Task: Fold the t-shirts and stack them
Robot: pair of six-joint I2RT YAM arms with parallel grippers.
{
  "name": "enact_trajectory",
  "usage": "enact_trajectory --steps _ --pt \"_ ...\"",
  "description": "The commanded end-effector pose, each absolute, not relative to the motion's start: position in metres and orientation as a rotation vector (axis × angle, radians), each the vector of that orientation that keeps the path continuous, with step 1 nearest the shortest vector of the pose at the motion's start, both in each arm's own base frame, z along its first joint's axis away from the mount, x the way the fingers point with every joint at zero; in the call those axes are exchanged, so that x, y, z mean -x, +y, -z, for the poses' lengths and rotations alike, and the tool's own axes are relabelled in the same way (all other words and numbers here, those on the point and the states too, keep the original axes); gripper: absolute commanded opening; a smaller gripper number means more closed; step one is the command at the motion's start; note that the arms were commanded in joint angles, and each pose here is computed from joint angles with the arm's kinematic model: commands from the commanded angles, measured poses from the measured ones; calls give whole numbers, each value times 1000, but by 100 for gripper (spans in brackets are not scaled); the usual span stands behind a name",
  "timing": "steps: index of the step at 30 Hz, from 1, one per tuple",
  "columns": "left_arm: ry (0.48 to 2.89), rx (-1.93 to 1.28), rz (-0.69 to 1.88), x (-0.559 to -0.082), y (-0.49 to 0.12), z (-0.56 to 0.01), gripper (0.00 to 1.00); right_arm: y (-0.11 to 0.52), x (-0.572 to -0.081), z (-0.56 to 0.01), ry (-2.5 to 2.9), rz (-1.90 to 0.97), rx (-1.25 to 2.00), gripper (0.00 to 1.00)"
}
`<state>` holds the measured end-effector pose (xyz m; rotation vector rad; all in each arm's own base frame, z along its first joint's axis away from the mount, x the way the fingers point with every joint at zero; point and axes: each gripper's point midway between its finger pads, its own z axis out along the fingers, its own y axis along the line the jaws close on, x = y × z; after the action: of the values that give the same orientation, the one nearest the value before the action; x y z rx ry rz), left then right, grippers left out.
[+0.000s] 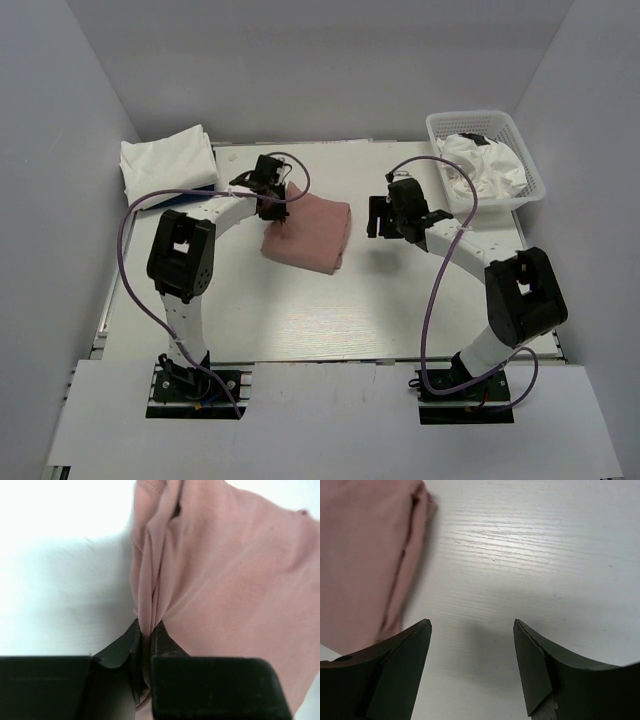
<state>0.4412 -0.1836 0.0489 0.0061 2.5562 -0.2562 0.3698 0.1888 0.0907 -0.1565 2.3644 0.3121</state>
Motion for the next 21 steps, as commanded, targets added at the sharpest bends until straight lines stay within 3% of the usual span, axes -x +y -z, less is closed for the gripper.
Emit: enact_trajectory --steps 1,13,21 --pt "2382 -79 3 -465 -147 -120 0 181 -384 -111 2265 -287 107 73" --pt "2058 -105 -323 -502 -63 -241 0 180 -398 -113 2185 -273 115 73" --pt "2045 -93 -400 -527 -24 -265 0 186 -407 -103 2201 -276 125 73"
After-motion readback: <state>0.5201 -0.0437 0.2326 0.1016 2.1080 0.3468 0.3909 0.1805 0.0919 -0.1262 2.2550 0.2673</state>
